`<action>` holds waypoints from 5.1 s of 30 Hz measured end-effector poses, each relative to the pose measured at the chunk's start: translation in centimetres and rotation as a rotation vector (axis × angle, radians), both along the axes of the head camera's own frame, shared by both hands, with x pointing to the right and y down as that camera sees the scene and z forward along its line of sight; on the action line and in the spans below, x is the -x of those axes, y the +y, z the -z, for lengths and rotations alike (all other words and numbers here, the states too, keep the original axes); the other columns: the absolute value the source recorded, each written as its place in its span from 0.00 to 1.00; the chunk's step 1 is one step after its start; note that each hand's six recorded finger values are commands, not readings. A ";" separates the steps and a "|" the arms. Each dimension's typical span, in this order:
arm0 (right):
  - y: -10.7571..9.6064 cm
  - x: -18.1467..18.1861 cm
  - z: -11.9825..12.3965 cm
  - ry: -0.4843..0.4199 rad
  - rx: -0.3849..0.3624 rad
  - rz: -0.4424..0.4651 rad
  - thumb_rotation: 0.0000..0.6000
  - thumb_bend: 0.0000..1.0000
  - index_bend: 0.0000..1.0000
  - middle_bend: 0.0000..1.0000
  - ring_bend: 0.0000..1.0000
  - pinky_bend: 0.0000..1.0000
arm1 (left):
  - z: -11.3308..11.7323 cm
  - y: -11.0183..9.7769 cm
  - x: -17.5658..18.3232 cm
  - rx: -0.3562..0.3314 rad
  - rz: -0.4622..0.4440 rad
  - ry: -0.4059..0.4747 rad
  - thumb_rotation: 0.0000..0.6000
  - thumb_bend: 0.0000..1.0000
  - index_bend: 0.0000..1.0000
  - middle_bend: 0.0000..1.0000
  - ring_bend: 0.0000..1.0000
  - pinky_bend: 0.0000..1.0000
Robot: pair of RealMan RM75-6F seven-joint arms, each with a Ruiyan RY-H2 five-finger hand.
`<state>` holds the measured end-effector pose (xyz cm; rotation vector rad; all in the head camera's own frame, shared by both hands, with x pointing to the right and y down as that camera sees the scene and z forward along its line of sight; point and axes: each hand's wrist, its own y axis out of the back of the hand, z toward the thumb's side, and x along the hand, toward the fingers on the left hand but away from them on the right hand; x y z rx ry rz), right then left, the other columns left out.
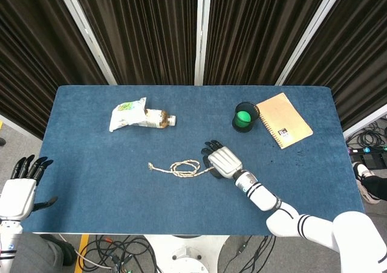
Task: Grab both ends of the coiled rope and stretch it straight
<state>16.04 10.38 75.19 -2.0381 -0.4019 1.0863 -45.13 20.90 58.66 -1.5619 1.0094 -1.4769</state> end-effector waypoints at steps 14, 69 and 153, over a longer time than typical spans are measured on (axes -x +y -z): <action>-0.5 -0.2 1.0 -0.010 -0.042 -0.024 1.00 0.57 0.70 0.27 0.08 0.07 | -0.3 -1.5 -1.6 -0.001 -0.079 0.041 1.00 0.02 0.19 0.12 0.01 0.03; -1.1 -3.3 5.5 -0.071 -0.084 -0.203 1.00 0.67 0.74 0.29 0.09 0.06 | -16.2 -9.9 -26.8 0.293 -0.540 0.215 1.00 0.27 0.50 0.15 0.01 0.03; 6.4 -24.0 5.5 0.106 -0.027 -0.629 1.00 0.32 0.06 0.13 0.00 0.00 | -13.9 -6.7 -9.0 0.189 -0.239 0.126 1.00 0.20 0.21 0.13 0.01 0.03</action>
